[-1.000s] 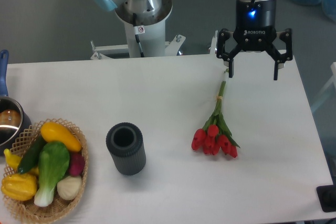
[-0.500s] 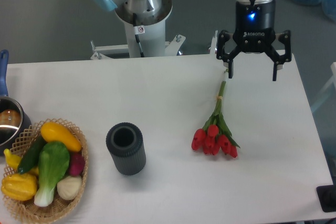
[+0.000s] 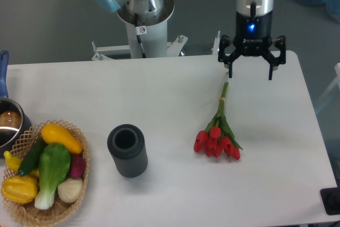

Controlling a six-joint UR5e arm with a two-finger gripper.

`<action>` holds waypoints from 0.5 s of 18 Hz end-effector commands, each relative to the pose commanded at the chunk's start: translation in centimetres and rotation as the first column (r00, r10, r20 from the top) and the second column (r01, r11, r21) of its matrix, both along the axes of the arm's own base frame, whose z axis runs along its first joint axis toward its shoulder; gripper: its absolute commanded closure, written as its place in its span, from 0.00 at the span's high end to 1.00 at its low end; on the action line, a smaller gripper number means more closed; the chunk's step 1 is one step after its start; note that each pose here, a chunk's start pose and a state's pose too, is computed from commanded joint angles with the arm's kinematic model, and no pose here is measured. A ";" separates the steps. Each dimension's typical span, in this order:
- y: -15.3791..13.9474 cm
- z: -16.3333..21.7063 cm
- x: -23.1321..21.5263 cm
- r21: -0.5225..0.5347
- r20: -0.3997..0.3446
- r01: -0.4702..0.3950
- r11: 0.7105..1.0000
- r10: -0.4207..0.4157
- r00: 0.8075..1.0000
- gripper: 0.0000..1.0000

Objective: Pick up the flowers from the table
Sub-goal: 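Lower the open gripper down onto the green tulip stems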

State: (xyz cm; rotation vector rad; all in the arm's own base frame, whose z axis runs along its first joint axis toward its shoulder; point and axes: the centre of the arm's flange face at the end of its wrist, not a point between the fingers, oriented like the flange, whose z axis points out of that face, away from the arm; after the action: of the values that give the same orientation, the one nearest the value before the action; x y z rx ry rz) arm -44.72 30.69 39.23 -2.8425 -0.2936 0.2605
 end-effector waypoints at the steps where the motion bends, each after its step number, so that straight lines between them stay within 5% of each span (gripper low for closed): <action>1: 0.0 -1.2 -0.2 -0.024 0.027 0.000 1.000 0.001 1.000 1.00; 4: -0.2 -5.3 -0.3 -0.122 0.100 0.023 0.992 -0.011 0.995 1.00; 9: 1.1 -9.1 -0.7 -0.143 0.161 0.071 0.987 -0.047 0.986 1.00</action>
State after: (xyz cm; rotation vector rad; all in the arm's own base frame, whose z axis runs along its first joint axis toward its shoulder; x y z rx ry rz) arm -45.46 31.82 30.18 -3.0190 -0.2292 0.0467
